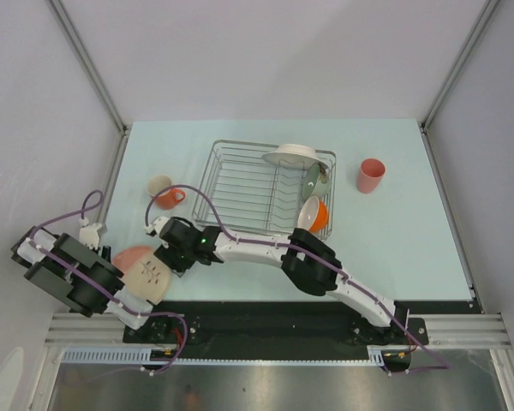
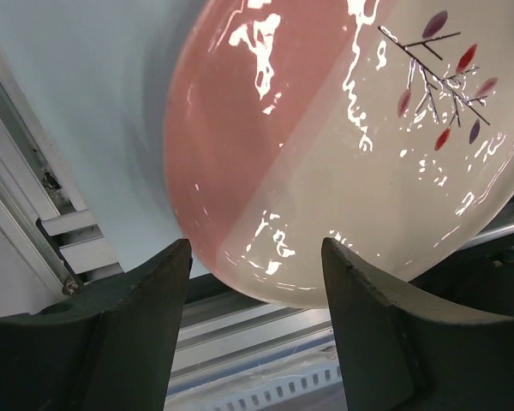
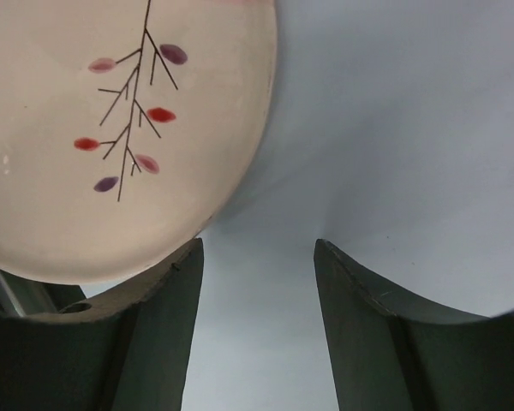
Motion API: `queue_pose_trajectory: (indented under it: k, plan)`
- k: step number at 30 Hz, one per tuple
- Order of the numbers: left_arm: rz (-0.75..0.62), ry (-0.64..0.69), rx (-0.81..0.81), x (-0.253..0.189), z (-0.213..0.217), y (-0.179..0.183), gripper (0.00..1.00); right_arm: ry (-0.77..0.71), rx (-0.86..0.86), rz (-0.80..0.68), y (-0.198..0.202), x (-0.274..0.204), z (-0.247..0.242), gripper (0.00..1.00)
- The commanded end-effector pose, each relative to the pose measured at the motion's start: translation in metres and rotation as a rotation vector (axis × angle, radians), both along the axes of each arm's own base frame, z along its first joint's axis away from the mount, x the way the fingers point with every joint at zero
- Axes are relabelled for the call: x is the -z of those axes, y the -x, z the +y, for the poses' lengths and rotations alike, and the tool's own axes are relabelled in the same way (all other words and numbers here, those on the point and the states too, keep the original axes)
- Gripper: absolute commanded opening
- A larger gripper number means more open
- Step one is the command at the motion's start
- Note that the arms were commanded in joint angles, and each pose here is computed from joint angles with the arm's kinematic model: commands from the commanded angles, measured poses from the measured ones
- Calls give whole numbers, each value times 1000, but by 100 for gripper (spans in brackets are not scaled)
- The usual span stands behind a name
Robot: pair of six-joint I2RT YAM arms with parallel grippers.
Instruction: Load the mixed dishes into the dish rack
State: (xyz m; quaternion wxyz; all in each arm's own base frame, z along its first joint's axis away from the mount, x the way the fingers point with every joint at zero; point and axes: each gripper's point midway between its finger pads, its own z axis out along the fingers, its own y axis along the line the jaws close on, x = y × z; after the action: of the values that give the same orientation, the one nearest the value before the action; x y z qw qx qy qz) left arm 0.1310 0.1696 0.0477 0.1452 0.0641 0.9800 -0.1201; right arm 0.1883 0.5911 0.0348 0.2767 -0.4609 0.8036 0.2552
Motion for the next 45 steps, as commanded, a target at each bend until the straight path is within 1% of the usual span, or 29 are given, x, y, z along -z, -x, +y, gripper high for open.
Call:
queue_pose_trajectory:
  k: [1, 5, 7, 12, 18, 27, 31, 32, 34, 37, 42, 45]
  plan:
    - [4, 12, 27, 5, 0, 10, 68, -21, -27, -20, 8, -4, 16, 59]
    - [6, 15, 18, 10, 3, 13, 68, -4, -29, -26, 8, 6, 15, 58]
    - [8, 18, 15, 10, 3, 13, 68, -7, -31, -29, 8, 3, 15, 58]
    - [4, 2, 16, 13, 8, 12, 67, -32, -7, -95, -2, -31, 10, 58]
    - [1, 28, -3, 21, 6, 10, 67, -129, -16, -78, 4, -73, 19, 58]
    - [-4, 31, -15, 32, 4, 8, 67, -180, -76, -27, 21, -82, 32, 58]
    - [-7, 42, -19, 33, 4, 6, 67, -171, -87, -10, 23, -69, 38, 58]
    - [-9, 44, -21, 33, 4, 6, 67, -145, -89, -2, 23, -53, 39, 58]
    - [-17, 52, -22, 33, 2, 3, 67, -149, -92, -4, 21, -50, 43, 58]
    - [-25, 67, -8, 32, -6, -2, 67, -125, -84, -10, 15, -28, 44, 58]
    - [-33, 74, 17, 25, -13, -8, 67, -49, -53, -73, -3, 4, 35, 58]
    - [-43, 87, 20, 14, -12, -12, 67, -14, -18, -104, -17, 14, 28, 58]
